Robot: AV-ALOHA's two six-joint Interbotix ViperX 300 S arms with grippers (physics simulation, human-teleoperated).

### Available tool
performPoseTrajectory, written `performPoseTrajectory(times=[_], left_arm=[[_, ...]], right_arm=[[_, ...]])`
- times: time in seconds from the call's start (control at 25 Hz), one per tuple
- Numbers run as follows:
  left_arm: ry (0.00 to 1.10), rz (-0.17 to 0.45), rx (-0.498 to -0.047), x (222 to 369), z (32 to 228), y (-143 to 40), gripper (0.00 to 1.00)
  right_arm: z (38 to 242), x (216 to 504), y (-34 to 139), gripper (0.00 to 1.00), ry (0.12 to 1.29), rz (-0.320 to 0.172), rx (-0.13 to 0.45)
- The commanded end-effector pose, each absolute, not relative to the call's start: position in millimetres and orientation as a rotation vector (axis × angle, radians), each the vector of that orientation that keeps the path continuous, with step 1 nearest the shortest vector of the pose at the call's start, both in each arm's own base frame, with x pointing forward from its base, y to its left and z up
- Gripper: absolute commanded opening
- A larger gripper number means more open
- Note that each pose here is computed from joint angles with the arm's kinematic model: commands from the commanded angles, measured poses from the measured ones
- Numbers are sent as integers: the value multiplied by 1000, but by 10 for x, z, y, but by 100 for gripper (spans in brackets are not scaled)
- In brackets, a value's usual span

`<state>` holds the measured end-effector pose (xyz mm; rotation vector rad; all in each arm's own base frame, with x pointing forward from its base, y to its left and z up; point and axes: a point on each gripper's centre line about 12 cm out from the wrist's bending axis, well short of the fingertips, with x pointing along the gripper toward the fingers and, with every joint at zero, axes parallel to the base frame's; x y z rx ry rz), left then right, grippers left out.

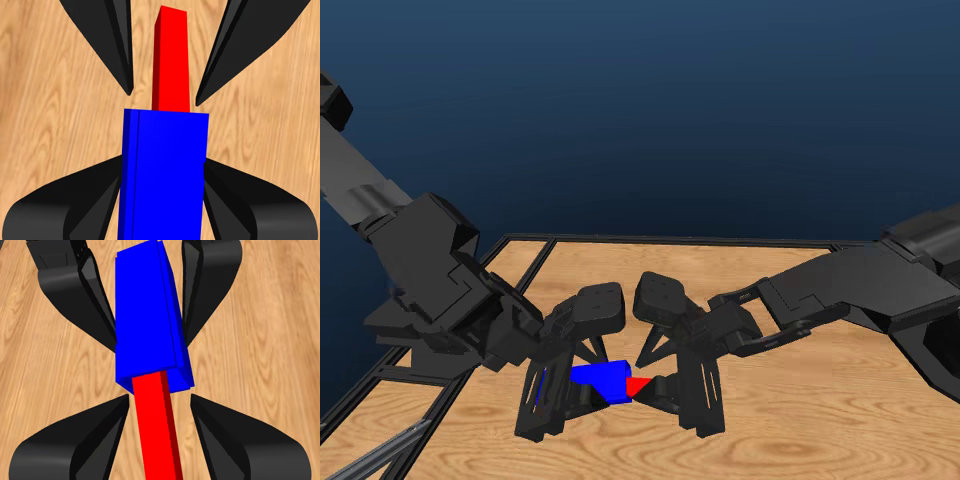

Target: Insert peg into socket

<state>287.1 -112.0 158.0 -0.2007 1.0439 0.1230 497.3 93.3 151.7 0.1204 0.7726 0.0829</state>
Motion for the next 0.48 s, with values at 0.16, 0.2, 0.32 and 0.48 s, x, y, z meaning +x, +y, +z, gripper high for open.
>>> performPoseTrajectory(times=[0.16,0.2,0.32,0.48], left_arm=[[1015,179,-266,2854,1598,-877,0],[1031,194,-264,2843,1557,-859,0],[1036,197,-272,2807,1522,-836,0],[1018,192,-288,2837,1577,-847,0]], right_arm=[[1647,4485,980,100,726,86,233],[1604,4437,982,100,738,84,240],[1552,4268,960,100,754,71,274],[1312,4043,821,100,801,21,327]])
